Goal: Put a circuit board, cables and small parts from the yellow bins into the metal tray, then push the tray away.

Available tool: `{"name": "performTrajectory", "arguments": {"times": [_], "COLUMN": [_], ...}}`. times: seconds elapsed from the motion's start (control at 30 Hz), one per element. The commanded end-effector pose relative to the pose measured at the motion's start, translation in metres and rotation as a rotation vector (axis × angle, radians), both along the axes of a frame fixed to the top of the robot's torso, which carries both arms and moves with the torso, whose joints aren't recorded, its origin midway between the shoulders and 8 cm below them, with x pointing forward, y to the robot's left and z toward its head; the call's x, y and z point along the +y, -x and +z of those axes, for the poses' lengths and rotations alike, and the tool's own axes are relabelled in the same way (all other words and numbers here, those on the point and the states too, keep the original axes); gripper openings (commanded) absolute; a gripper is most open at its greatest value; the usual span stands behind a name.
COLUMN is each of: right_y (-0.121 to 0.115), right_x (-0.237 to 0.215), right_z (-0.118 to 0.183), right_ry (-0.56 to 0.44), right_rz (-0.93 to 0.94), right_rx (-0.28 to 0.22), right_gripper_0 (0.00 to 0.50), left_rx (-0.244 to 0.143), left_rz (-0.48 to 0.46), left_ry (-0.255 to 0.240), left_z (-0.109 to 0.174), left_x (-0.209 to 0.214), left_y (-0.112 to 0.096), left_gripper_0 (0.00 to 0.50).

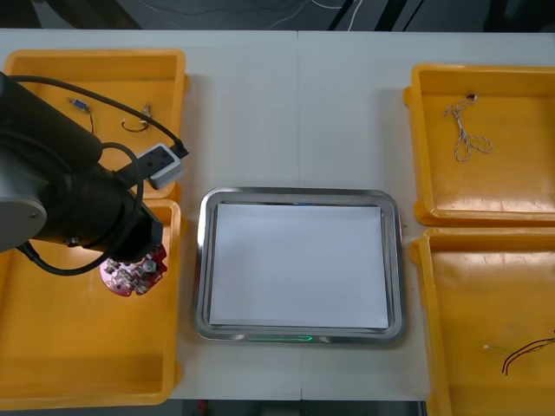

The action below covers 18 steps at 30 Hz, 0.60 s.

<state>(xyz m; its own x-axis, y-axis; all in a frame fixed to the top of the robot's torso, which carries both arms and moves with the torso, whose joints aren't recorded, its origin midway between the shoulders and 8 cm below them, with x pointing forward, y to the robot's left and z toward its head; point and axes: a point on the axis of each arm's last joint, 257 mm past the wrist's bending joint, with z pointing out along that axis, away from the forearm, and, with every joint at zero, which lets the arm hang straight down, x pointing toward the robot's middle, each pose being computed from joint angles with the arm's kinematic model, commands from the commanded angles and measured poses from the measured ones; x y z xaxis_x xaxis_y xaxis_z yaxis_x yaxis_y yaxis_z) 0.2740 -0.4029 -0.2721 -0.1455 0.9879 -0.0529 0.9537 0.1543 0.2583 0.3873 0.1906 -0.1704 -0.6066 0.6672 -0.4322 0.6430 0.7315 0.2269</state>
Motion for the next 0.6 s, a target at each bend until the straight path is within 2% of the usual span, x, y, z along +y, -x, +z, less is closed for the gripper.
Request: {"name": "performTrajectory", "arguments": {"times": [0.03,0.27,0.5,0.6], "right_y": [-0.008,-0.013,-0.016,-0.023], "right_x": [-0.009,-0.007,-0.008,-0.004], "right_z": [0.048,0.081,0.113,0.123], "right_ry": [0.092,0.152,0.224,0.251], "right_rz": [0.110,0.260,0.487,0.579], "right_rx": [-0.071,-0.086,-0.108,-0.134], "right_gripper_0": [0.000,0.000,0.000,0.000], "left_rx": [-0.058,-0.055,-0.061,-0.058], "left_rz": [-0.062,-0.055,-0.048,-0.049], "left_ry": [0.023,0.046,0.027,0.027], "left_z": [0.018,0.014,0.001,-0.009], "left_x": [-0.049,-0.096,-0.124,-0.132], "left_y": [-0.003,-0.007,-0.014,-0.017], "left_gripper_0": [0.000,0.000,0.000,0.000]}}
